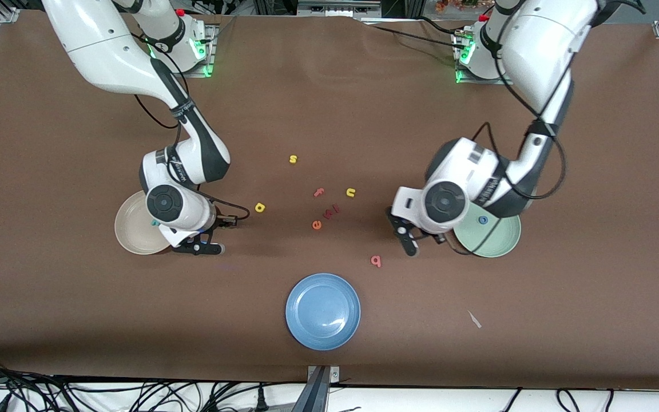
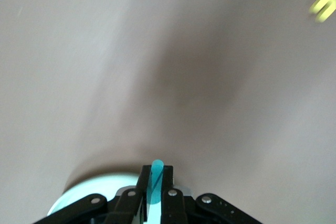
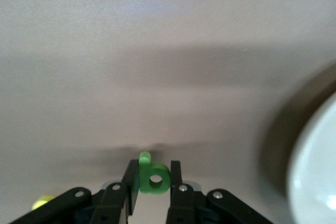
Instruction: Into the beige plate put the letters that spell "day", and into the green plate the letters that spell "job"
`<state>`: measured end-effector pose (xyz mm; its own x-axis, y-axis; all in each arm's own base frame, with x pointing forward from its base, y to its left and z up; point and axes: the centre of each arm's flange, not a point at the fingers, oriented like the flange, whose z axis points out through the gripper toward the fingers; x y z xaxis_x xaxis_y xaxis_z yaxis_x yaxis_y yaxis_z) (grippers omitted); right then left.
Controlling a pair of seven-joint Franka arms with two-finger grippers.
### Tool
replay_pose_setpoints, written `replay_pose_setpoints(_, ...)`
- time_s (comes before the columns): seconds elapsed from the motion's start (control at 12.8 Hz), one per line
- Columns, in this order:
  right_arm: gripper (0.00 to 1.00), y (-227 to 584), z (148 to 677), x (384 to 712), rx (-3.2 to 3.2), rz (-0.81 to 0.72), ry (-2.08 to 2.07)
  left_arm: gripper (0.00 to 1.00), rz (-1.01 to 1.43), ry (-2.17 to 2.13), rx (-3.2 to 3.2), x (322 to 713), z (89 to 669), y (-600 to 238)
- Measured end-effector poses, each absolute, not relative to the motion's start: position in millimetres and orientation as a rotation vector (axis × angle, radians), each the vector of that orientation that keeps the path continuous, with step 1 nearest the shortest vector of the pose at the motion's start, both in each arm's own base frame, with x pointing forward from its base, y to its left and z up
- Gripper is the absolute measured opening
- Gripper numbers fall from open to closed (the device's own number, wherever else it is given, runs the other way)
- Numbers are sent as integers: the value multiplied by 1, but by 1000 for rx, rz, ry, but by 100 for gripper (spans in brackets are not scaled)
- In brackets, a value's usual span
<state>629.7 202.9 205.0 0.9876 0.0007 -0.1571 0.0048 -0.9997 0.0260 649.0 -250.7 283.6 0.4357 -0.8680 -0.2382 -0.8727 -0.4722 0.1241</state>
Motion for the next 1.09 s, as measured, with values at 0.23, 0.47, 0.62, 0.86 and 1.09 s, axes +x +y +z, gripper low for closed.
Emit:
replay_pose_setpoints(0.23, 27, 164, 226, 636, 3067, -305, 165, 8, 507, 1566, -2651, 654, 272, -209)
replay_pose_setpoints(0.47, 27, 129, 242, 637, 3050, -290, 269, 8, 571, 1532, -2616, 652, 256, -181)
replay_pose_setpoints(0.62, 27, 114, 243, 624, 3052, -228, 322, 8, 581, 1514, -2632, 652, 248, -166)
replay_pose_setpoints(0.86, 27, 82, 231, 600, 3042, -121, 441, 8, 535, 1527, -2640, 647, 228, -162)
replay_pose_setpoints(1.09, 27, 57, 221, 589, 3035, -102, 533, 8, 499, 1541, -2612, 640, 205, -148)
